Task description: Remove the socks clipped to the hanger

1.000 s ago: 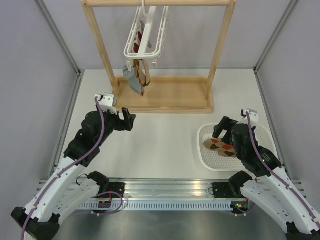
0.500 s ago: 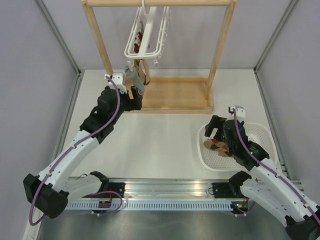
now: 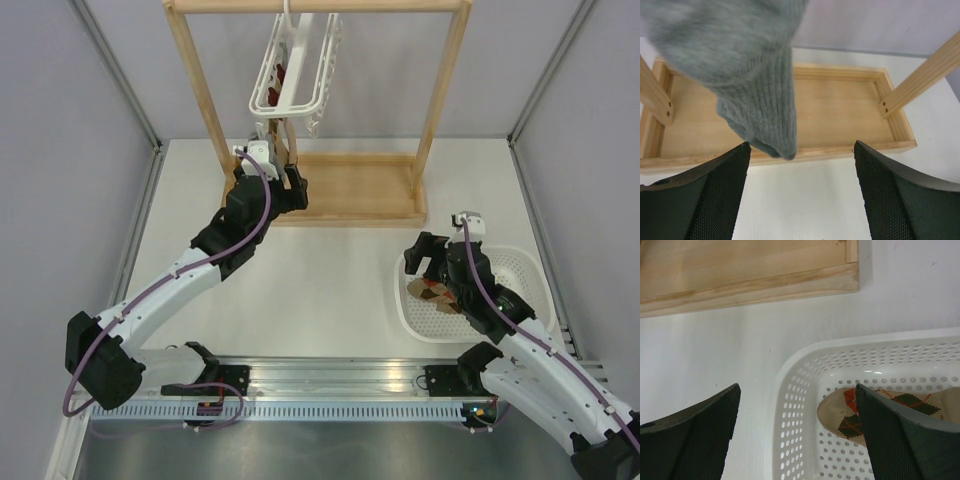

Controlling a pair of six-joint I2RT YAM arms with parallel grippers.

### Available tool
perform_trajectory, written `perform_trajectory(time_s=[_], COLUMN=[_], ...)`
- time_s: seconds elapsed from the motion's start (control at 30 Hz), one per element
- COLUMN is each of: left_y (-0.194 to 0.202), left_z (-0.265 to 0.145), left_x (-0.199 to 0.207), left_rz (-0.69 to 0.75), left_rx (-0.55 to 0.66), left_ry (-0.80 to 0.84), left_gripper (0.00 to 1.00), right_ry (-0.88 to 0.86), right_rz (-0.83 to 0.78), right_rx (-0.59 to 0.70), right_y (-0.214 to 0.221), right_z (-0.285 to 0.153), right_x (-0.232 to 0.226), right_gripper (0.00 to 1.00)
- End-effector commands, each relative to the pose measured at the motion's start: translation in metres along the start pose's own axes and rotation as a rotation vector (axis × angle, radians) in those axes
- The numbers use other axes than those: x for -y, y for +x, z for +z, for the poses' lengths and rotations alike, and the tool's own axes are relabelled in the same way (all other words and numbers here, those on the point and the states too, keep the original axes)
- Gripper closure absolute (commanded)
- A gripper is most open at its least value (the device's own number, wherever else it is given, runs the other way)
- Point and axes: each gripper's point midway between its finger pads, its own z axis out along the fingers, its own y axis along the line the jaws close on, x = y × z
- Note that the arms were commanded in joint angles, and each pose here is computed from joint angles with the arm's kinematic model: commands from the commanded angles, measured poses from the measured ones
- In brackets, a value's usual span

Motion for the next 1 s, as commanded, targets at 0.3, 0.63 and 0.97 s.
perform_trajectory(time_s=[0.3, 0.63, 0.97], left_y=[-0.025, -0.022, -0.034], left_z=[0.013, 0.008, -0.012], left_x=[-0.02, -0.023, -0.023], left_rz=[-0.053, -0.049, -0.055], left_rx=[0.139, 0.147, 0.18], left_ry=[-0.147, -0.14, -0.098], left_gripper=[0.16, 0.58, 0.98], right_ry=[-0.068, -0.084, -0.102], right_rz=[-0.009, -0.002, -0.001], right_rx=[0.018, 0.019, 0.021], right_y=[0.0, 0.001, -0.002], right_z=[0.004, 0.002, 0.0], right_x=[-0.011, -0.013, -0.016], right_gripper=[0.02, 0.02, 0.02])
